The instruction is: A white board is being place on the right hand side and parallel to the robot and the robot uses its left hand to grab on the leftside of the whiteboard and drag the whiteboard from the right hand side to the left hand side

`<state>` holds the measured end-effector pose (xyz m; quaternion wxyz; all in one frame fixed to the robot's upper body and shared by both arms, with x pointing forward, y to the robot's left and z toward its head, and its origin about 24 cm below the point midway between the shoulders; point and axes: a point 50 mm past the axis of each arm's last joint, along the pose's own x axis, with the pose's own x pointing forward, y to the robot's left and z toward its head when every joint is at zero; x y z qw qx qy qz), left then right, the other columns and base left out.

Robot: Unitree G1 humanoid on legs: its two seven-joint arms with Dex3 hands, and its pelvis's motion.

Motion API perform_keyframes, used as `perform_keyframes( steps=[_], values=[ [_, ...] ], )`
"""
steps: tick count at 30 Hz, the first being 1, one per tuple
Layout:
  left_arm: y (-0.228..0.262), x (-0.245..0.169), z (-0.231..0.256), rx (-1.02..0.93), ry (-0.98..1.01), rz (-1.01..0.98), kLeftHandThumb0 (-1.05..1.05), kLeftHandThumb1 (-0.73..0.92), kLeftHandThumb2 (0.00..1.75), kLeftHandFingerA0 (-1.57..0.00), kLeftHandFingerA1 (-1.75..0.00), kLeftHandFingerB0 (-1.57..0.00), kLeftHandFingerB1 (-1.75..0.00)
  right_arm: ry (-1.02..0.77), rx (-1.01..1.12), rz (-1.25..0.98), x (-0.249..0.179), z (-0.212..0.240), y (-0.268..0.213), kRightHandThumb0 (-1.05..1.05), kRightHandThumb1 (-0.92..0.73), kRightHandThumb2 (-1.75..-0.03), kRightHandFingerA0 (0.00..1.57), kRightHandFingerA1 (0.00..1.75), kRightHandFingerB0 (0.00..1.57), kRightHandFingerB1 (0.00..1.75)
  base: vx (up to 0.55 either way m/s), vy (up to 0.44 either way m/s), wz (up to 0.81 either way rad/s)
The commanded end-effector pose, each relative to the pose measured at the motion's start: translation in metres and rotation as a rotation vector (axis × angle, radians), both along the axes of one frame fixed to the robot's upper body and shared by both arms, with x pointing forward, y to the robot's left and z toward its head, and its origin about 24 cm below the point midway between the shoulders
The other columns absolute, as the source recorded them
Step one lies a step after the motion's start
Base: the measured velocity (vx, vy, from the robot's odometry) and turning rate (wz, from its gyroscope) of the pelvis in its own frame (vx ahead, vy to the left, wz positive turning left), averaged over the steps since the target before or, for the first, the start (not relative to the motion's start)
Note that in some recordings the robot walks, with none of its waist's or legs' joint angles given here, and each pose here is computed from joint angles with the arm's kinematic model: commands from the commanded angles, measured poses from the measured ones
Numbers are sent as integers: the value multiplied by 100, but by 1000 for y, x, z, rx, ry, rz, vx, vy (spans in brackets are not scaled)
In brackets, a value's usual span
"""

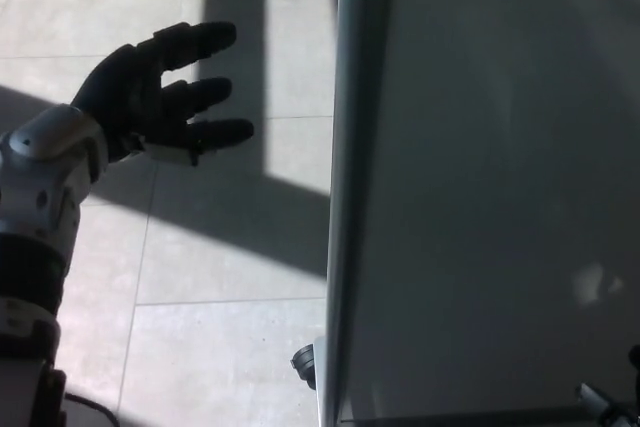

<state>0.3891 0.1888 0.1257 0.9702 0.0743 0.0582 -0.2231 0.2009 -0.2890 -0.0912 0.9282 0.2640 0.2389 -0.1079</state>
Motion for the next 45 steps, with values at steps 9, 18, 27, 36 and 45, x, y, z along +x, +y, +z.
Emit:
perform_keyframes(
  steps=[9,18,27,36,45],
  values=[
    [-64,-2,-2,66,11,-138,-27,12,75,0,-48,0,-49,-15,-10,-5,2,4,-4,-49,-68,-84,54,58,13,38,0,0,0],
    [-96,-8,-3,84,9,-238,-45,32,70,-3,-32,-3,-20,-8,-6,-1,1,3,-5,-48,-69,-85,50,56,14,39,0,0,0],
    [-117,-4,-5,109,40,-219,-50,33,66,-7,-40,-2,-15,-2,-18,19,-3,-1,0,-47,-69,-85,55,58,15,38,0,0,0],
    [-138,7,2,127,29,-193,-55,43,54,-25,-38,-2,-23,-24,-2,20,4,1,6,-37,-82,-64,63,51,23,28,0,0,0],
    [-144,0,-16,131,-100,-48,-36,61,59,-107,-67,-74,-44,-21,-38,32,8,3,5,-47,-68,-85,62,61,18,40,0,0,0]
  ],
)
